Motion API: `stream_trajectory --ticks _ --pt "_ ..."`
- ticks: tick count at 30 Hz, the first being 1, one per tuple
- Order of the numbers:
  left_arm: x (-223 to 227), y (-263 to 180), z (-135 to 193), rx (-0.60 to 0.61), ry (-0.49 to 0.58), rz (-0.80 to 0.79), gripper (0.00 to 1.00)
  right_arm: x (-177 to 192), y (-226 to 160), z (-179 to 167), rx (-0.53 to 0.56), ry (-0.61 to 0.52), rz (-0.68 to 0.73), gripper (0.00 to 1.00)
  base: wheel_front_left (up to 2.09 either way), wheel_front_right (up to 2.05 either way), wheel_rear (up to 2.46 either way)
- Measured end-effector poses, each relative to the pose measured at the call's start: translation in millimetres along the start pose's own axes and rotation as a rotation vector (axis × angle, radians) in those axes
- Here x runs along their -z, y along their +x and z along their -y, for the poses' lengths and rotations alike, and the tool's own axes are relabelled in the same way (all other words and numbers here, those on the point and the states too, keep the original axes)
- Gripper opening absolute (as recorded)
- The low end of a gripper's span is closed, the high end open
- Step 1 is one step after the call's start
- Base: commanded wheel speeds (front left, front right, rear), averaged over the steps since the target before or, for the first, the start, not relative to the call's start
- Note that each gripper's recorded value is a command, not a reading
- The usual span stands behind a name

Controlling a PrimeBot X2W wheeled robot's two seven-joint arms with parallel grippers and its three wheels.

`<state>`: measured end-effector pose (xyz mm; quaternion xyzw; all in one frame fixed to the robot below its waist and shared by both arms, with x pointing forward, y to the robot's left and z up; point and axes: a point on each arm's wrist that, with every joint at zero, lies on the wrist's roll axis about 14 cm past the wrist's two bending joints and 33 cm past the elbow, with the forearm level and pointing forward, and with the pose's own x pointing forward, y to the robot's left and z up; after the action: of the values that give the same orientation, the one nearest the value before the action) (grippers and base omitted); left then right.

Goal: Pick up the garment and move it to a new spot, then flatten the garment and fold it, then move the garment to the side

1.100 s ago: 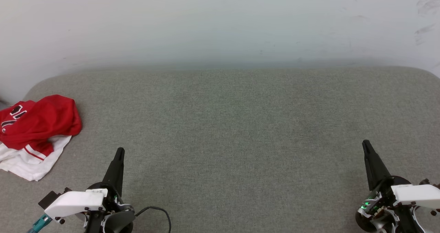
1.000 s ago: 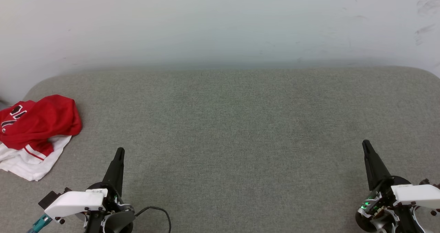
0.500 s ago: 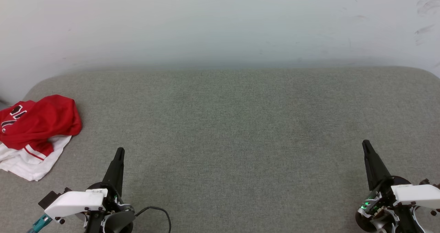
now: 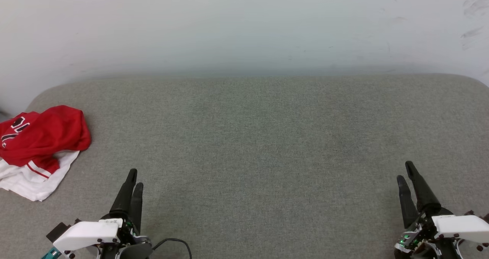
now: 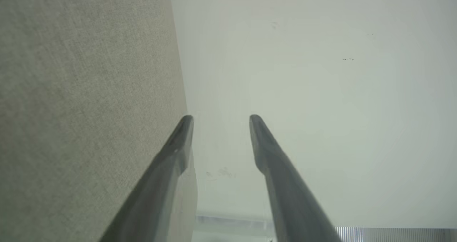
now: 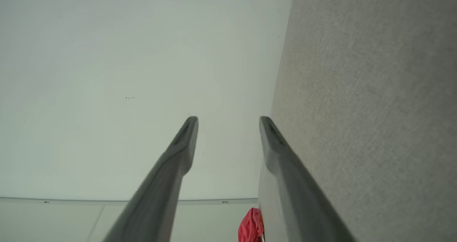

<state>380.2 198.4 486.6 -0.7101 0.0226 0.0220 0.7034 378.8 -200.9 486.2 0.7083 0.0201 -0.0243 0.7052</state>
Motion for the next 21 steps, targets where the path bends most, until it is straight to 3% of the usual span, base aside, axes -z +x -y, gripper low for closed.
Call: stream_trajectory --ticks 13,21 --pt "17.0 2.9 23.7 0.074 0.017 -0.014 1.00 8.3 -3.3 -15.6 -0.052 -0.037 0.018 1.00 0.00 0.00 0.00" --pt "24.1 2.7 38.1 0.119 0.138 -0.011 1.00 6.9 -5.9 -24.3 -0.079 -0.166 0.041 1.00 0.00 0.00 0.00"
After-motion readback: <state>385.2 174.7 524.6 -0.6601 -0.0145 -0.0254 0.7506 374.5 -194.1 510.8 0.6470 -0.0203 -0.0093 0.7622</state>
